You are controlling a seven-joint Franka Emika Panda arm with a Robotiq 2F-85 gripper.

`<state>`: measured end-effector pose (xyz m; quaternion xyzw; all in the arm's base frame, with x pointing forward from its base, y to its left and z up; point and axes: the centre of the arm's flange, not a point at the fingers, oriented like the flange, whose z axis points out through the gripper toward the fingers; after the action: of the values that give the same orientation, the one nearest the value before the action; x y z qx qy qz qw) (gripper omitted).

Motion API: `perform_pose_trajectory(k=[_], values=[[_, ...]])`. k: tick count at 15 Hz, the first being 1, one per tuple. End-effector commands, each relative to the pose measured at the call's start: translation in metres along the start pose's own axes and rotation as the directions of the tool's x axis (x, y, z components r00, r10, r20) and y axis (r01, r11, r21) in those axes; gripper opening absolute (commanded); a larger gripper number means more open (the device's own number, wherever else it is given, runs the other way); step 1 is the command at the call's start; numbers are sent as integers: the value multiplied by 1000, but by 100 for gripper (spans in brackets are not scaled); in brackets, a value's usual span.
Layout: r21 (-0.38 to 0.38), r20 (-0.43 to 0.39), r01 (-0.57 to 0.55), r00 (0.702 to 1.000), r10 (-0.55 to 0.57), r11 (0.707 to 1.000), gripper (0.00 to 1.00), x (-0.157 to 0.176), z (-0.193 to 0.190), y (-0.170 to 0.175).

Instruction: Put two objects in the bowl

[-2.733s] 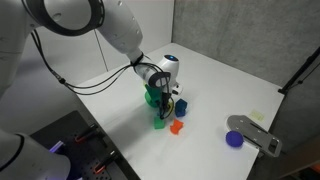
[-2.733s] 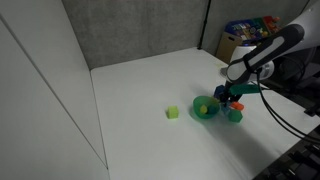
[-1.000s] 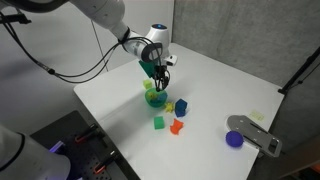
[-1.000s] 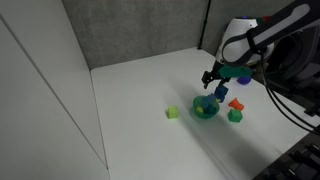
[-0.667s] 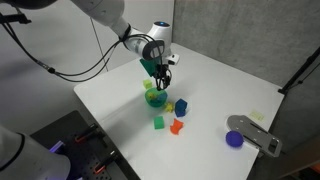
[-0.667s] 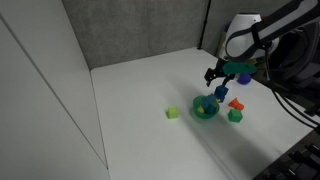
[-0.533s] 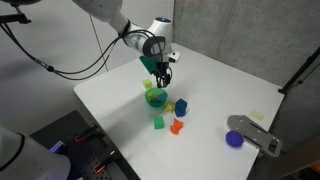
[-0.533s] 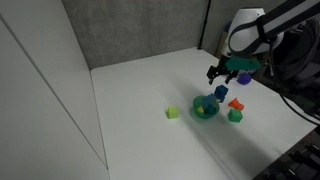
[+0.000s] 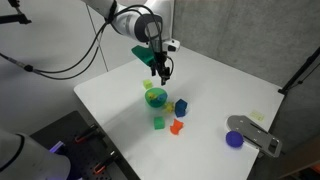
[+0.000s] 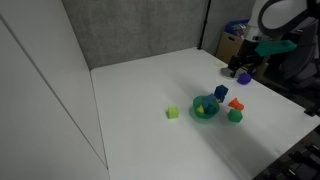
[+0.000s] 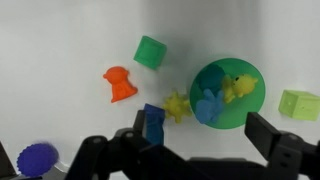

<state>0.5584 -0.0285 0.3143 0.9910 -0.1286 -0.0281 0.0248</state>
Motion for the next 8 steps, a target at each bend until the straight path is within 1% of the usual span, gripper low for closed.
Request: perform_pose_trajectory(k=[1, 4, 8], values=[[-17, 36, 71, 997, -71, 997, 100, -47, -38, 32], [5, 85, 141, 986, -140, 990, 100, -69, -59, 49], [11, 111, 196, 974, -196, 980, 100, -88, -74, 60]])
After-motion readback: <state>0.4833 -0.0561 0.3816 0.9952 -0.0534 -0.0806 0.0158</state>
